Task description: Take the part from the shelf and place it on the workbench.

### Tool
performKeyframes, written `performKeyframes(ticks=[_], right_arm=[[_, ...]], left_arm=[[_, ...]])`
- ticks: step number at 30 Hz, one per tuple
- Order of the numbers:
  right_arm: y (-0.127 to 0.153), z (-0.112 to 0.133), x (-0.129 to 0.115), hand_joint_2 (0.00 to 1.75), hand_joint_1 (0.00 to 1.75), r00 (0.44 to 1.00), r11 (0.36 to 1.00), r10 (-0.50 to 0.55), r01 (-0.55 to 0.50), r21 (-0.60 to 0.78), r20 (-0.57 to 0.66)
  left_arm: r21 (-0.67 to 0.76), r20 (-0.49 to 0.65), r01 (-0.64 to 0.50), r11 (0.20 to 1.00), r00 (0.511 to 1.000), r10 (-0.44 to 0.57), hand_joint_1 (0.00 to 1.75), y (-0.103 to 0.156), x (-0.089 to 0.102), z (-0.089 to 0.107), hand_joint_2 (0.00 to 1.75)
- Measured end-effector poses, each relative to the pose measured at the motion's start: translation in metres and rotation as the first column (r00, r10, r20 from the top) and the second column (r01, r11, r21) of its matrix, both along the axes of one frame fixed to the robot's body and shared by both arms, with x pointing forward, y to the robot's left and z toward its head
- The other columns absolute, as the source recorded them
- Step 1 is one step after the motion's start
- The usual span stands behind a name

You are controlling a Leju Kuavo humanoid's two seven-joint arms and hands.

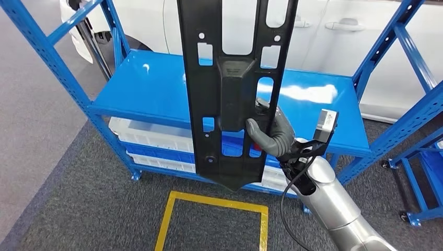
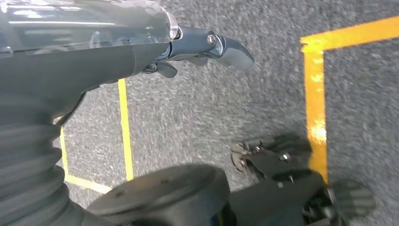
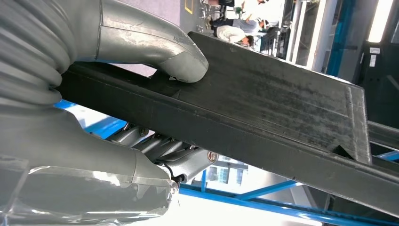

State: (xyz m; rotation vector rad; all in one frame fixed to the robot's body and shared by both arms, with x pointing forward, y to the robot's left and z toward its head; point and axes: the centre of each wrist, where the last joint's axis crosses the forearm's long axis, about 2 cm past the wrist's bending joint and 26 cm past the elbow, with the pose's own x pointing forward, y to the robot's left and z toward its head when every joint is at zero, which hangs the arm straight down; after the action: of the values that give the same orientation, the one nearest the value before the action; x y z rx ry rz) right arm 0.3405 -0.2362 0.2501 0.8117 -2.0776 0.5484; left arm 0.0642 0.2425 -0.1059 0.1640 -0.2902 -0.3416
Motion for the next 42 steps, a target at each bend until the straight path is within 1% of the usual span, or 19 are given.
performKeyframes(ticks=[7, 19, 30, 37, 42], right_arm=[[-0.0012, -0.0069, -0.0033, 1.75, 1.45, 1.0, 1.0, -0.007, 0.007, 0.011, -0.019], [-0.0027, -0.0019, -0.0024, 1.75, 1.45, 1.0, 1.0, -0.01, 0.01, 0.01, -0.002], [-0.0042, -0.0013, -0.0021, 1.75, 1.45, 1.0, 1.0, -0.018, 0.018, 0.006, -0.006], [-0.0043, -0.0066, -0.0047, 1.75, 1.45, 0.999, 1.0, -0.024, 0.024, 0.009, -0.022], [-0.0048, -0.005, -0.0057, 1.75, 1.45, 1.0, 0.999, -0.027, 0.027, 0.017, -0.013]], left_arm=[[-0.004, 0.004, 0.004, 1.0, 1.0, -0.004, 0.0, -0.0001, 0.0028, 0.0004, 1.75], [-0.006, 0.014, 0.004, 1.0, 1.0, -0.003, 0.0, -0.0003, 0.0075, 0.0012, 1.75], [0.001, -0.001, 0.005, 1.0, 1.0, -0.005, 0.0, -0.0005, 0.0016, 0.0003, 1.75], [0.0, 0.001, 0.005, 1.0, 1.0, -0.005, 0.0, -0.0006, 0.0016, 0.0003, 1.75], [-0.005, 0.005, 0.011, 1.0, 1.0, -0.011, 0.0, -0.0026, 0.0038, 0.0008, 1.75]])
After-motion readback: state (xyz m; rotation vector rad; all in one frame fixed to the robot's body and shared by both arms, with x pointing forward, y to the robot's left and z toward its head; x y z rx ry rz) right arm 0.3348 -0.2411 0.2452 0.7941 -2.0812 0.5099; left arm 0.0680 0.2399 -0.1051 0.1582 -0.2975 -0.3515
